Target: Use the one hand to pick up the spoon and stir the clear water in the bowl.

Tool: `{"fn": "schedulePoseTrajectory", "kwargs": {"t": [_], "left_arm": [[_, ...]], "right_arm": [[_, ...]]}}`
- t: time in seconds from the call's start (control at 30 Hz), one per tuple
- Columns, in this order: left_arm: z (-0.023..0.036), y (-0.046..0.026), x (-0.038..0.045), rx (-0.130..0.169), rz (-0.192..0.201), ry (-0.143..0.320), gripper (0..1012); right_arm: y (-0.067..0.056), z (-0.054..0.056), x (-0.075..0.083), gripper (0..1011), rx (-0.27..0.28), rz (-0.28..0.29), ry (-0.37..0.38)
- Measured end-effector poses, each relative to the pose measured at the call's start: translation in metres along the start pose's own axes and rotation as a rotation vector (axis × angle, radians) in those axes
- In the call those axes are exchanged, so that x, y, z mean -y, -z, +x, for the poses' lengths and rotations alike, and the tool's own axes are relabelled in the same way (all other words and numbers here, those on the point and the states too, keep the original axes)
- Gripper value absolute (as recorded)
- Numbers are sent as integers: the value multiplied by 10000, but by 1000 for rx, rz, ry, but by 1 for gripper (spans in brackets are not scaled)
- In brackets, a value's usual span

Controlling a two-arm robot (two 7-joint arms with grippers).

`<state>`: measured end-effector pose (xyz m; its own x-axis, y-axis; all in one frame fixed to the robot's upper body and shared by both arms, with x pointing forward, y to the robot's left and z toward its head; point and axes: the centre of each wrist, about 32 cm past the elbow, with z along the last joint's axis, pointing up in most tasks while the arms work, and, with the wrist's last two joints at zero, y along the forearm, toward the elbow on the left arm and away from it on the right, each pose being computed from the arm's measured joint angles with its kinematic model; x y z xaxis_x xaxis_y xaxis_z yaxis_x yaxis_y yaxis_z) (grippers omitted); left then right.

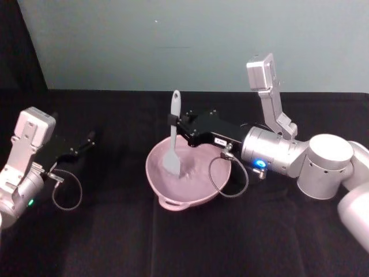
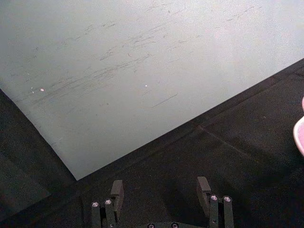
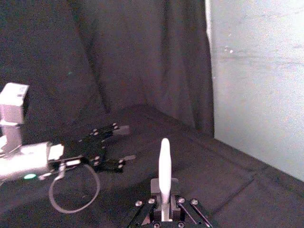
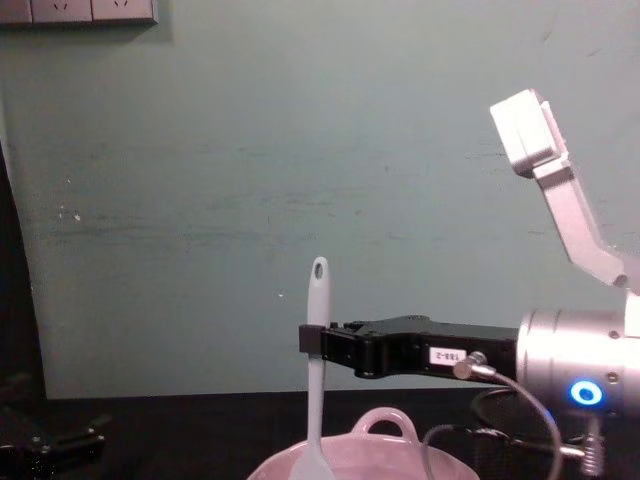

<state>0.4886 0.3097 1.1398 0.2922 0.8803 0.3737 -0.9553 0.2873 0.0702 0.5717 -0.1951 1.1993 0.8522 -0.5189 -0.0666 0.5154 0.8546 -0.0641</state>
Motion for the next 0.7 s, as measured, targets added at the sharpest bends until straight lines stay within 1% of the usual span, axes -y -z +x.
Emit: {"fn": "schedulePoseTrajectory", "kwargs": {"t": [0.1,0.2,0.23,0.33,0.37,0.47,0.57,0.6,0.63,0.67,0.7], "left_arm": [[0,0,0,0,0,0,1011],[0,0,0,0,0,0,1011],[0,0,0,0,0,0,1011],[0,0,0,0,0,0,1011],[0,0,0,0,0,0,1011],[0,0,0,0,0,0,1011],[0,0,0,0,0,0,1011],[0,0,0,0,0,0,1011],[0,0,0,0,0,0,1011],[0,0,0,0,0,0,1011],[0,0,0,0,0,0,1011]], "right_arm": [[43,20,-79,106,14,23,37],[71,44,-120,105,30,39,66],[85,59,-139,106,46,51,86],[97,86,-148,106,72,65,118],[97,86,-148,106,72,65,118],[78,115,-114,106,110,70,151],[44,122,-57,106,142,59,167],[44,122,-57,106,142,59,167],[12,115,-4,106,160,39,171],[12,115,-4,106,160,39,171],[-8,109,39,106,168,23,173]]}}
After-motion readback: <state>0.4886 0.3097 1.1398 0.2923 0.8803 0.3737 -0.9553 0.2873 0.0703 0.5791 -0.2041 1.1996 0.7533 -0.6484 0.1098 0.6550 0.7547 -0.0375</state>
